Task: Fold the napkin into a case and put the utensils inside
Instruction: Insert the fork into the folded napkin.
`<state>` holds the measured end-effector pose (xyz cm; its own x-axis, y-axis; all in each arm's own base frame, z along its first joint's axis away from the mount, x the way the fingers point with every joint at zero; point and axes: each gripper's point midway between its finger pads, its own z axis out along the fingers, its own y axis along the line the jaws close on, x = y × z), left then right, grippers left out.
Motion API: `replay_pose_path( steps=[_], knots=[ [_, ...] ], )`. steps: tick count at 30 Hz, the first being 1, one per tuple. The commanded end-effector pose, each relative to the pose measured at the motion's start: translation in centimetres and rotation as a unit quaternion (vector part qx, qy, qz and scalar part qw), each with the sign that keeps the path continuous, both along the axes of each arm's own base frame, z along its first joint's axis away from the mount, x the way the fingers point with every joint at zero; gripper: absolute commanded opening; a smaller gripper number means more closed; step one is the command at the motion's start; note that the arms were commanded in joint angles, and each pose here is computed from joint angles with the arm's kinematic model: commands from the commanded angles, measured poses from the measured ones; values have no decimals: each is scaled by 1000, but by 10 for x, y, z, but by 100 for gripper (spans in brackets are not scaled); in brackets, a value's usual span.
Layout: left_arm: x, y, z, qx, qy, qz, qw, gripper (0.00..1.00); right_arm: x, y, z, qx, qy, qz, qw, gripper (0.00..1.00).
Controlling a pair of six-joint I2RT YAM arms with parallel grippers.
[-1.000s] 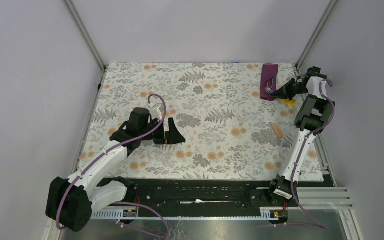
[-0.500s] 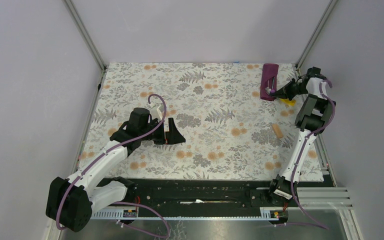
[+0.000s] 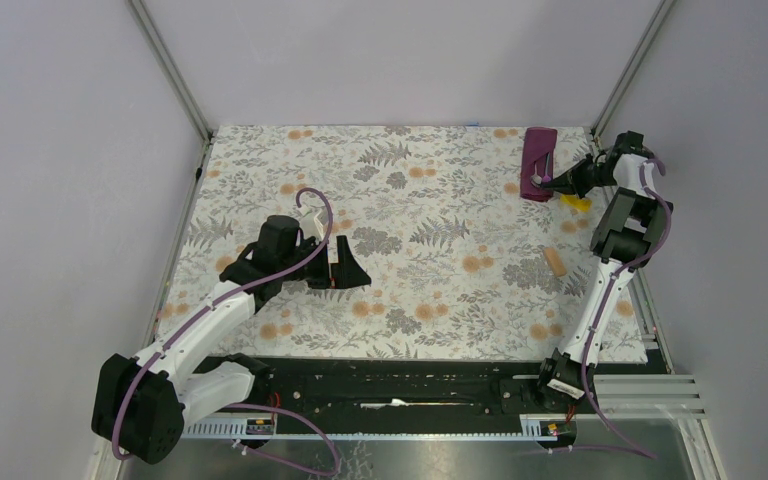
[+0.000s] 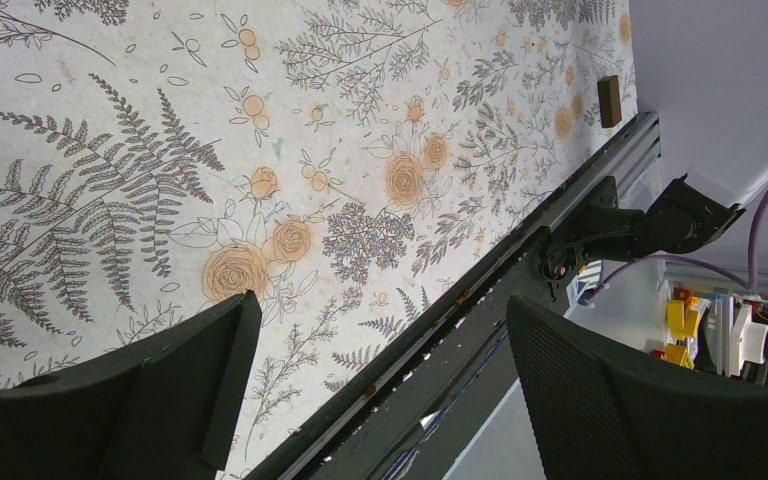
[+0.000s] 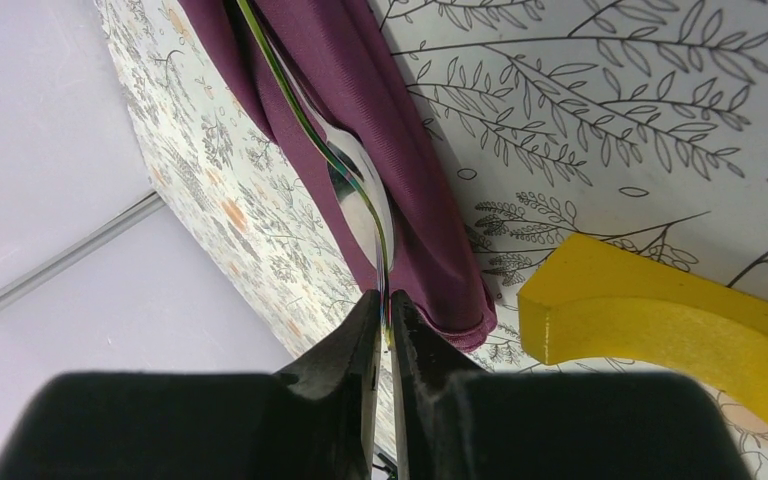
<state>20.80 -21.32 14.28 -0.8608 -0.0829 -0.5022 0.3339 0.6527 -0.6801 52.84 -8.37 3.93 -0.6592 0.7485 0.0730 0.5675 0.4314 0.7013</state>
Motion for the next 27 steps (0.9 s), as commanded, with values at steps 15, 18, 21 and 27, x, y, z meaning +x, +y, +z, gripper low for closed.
replay_pose_path(
  steps=[15,18,21,27],
  knots=[
    [4,-4,5,-7,-19,-8,1000,99,17,-27,24,-41,-43,-14,998,24],
    [4,-4,5,-7,-19,-9,1000,99,17,-29,28,-52,-46,-14,997,27],
    [4,-4,5,-8,-18,-9,1000,99,14,-35,34,-78,-43,-15,996,31],
    [4,-4,6,-8,-20,-10,1000,99,7,-41,55,-116,-49,-12,992,42]
  ],
)
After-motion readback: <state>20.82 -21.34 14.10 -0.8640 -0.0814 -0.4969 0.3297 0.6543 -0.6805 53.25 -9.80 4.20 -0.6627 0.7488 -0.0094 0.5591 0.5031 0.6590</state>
